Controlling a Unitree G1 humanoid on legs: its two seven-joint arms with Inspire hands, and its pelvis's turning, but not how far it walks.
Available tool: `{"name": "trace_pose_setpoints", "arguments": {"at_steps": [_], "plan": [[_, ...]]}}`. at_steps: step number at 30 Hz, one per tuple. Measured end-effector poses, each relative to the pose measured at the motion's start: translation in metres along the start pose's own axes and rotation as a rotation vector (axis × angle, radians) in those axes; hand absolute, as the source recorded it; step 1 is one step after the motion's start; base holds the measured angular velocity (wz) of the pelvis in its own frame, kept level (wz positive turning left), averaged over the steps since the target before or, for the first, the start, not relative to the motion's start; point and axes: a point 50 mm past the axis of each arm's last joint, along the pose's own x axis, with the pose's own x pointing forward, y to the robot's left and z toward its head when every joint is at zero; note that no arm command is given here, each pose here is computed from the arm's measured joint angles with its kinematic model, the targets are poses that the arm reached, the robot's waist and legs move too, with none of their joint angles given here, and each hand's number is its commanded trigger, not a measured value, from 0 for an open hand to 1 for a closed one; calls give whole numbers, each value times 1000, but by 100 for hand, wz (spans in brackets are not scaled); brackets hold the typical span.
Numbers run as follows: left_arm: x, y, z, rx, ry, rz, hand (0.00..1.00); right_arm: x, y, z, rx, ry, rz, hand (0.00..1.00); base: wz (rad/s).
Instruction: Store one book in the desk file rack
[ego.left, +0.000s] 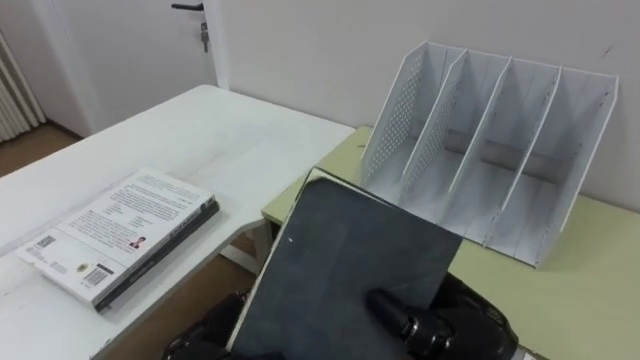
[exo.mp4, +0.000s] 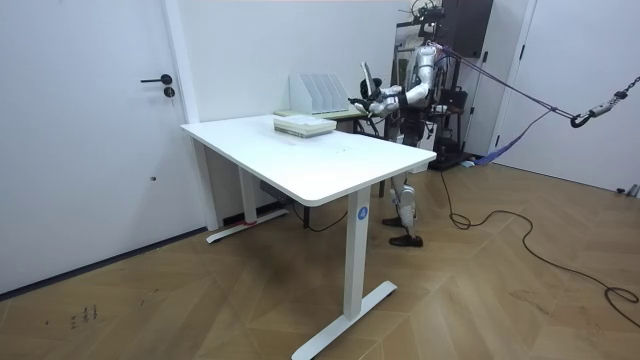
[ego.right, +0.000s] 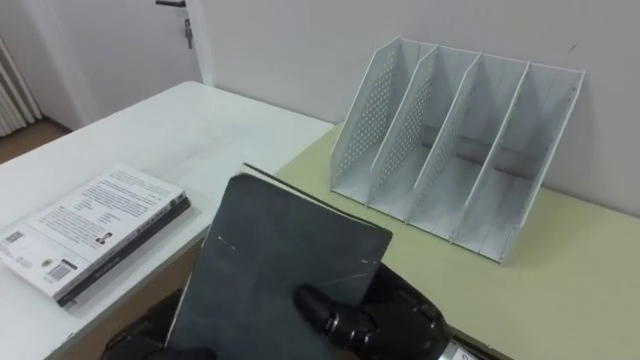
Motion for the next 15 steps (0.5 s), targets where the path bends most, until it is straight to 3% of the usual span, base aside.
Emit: {"name": "trace_pose_setpoints", "arguments": {"at_steps": [4,15], "plan": [[-10,12,-17,-47,39,82,0,0,-1,1,-4,-1,-15,100,0],[-37,24,-59,-83,194,231,0,-3,-8,12,-59,-29,-104,100,0]]}}
